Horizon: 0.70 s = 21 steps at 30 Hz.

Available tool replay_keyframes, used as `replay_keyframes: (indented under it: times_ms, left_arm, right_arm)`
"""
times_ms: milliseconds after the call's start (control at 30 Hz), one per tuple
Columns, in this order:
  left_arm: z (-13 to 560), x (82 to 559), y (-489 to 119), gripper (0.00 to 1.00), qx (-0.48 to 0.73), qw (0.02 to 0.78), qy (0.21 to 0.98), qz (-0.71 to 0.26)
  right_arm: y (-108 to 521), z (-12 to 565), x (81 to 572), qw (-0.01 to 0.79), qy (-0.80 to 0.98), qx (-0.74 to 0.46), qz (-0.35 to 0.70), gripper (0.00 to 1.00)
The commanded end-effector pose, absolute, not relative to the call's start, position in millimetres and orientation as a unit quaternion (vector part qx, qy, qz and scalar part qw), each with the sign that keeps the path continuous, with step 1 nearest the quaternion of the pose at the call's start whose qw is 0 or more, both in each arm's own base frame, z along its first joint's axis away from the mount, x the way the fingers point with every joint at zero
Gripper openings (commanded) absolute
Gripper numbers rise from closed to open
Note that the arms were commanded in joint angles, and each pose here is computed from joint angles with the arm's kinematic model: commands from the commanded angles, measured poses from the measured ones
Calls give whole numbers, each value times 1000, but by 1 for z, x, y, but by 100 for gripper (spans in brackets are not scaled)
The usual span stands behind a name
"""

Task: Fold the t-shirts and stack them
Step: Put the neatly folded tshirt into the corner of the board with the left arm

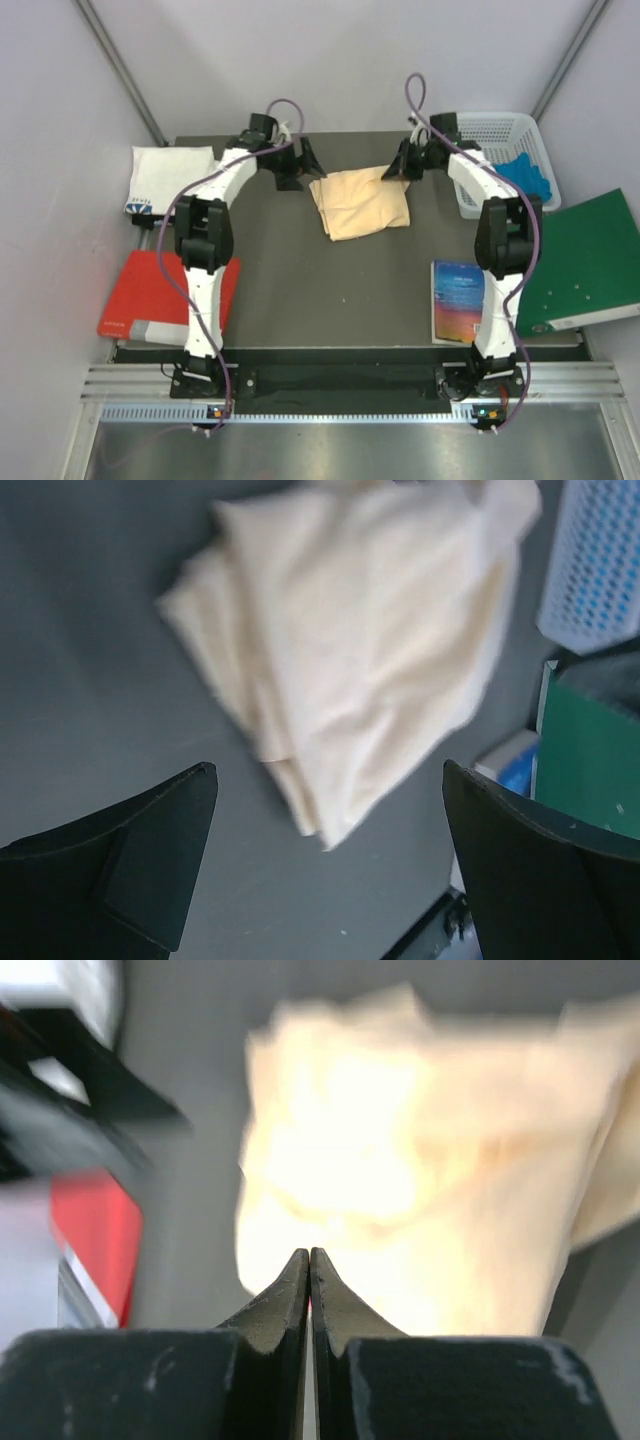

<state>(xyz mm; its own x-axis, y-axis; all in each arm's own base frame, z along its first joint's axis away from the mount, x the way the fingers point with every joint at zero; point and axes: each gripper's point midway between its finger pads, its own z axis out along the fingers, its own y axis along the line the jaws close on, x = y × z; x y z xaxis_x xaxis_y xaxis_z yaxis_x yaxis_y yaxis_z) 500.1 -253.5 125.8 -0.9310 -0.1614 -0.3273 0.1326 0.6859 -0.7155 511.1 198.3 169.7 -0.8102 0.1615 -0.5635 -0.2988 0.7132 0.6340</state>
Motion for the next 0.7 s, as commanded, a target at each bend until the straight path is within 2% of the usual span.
replay_keyframes:
  times_ms: [0,67,167,200,333,533,667]
  left_arm:
    - [167,537,-121,99,-87,283,917,-266]
    - [171,535,-91,99,-100,284,931,-209]
    - [161,534,-38,99,-98,291,950,-60]
    - [161,529,-8,99,-110,287,951,22]
    - [145,510,41,99,-122,245,947,166]
    - [116,500,59,99,-108,202,946,228]
    - [116,488,92,99,-116,180,919,331]
  right_arm:
    - [207,88,438,154,917,-53,365,0]
    - [205,66,426,131,925,-54,354,0]
    - [198,31,406,82,936,-42,339,0]
    - [198,25,403,71,937,-39,340,0]
    - [199,16,403,57,938,-38,341,0]
    - [201,16,412,56,939,-36,337,0]
    - [201,14,413,52,939,-35,337,0]
